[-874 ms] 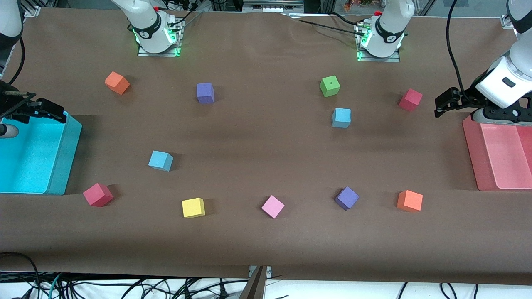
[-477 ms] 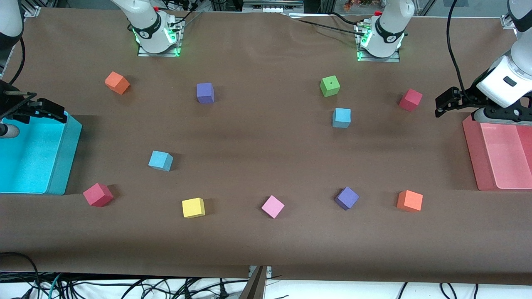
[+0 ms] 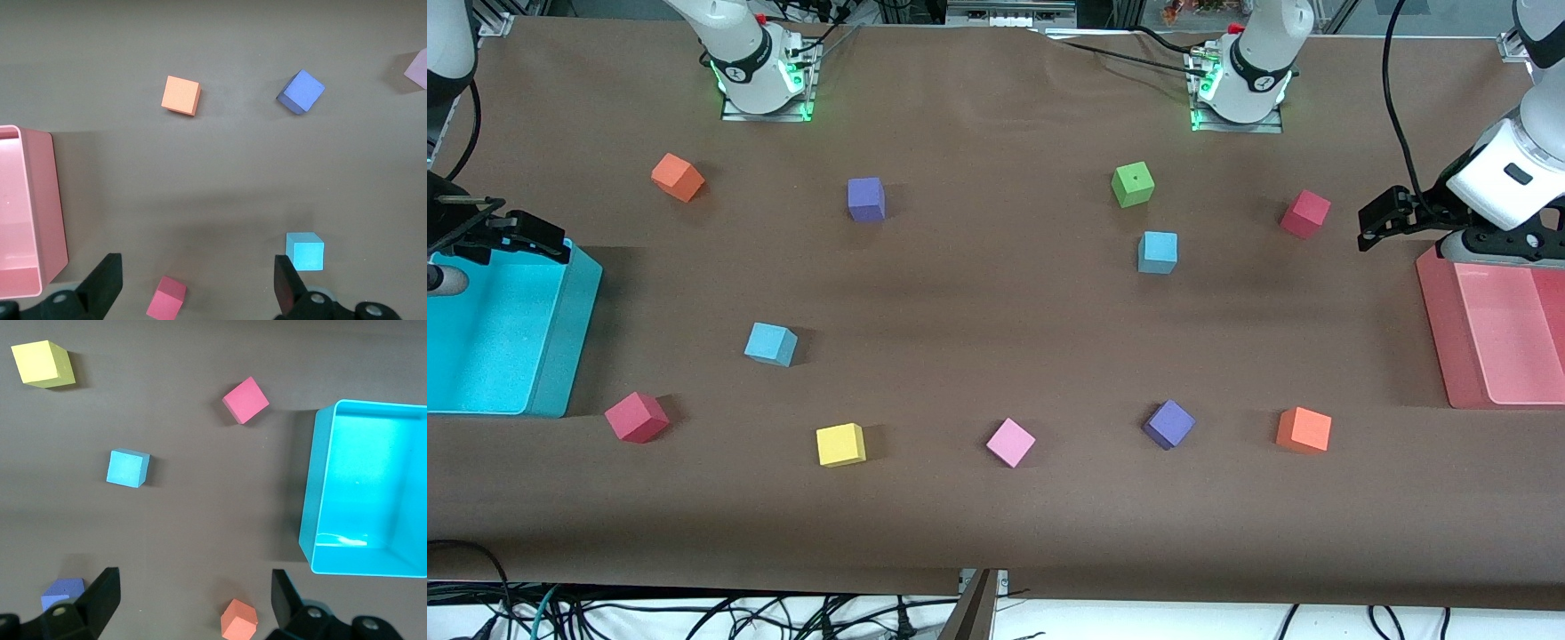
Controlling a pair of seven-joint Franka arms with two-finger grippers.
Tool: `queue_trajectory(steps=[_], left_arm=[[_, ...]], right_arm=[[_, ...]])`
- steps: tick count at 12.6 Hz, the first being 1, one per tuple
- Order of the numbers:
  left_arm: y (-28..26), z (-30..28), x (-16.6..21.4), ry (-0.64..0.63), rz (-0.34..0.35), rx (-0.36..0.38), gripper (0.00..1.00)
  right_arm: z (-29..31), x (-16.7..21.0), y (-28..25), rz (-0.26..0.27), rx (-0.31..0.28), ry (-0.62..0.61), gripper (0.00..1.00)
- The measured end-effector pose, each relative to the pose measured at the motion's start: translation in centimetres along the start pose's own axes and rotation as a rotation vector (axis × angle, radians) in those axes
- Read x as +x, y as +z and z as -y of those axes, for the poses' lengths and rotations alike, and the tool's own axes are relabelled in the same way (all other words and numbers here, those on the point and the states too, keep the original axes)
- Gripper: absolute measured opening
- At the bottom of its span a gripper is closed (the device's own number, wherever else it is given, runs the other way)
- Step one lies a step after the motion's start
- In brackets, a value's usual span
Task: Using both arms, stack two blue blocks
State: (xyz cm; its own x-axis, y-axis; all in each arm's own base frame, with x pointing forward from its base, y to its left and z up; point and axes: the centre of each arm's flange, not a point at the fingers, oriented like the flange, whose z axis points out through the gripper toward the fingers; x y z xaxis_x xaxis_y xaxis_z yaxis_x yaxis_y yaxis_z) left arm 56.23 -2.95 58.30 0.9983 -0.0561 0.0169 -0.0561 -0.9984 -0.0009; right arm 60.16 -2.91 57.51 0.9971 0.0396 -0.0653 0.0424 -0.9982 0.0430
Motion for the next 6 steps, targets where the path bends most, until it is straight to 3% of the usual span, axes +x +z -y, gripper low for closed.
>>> queue_trajectory(steps=[6], left_arm=[[0.00, -0.14, 0.00, 0.003, 0.000, 0.000, 1.00]], right_arm=[[-0.20, -0.02, 0.01, 0.000, 0.000, 0.004, 1.00]])
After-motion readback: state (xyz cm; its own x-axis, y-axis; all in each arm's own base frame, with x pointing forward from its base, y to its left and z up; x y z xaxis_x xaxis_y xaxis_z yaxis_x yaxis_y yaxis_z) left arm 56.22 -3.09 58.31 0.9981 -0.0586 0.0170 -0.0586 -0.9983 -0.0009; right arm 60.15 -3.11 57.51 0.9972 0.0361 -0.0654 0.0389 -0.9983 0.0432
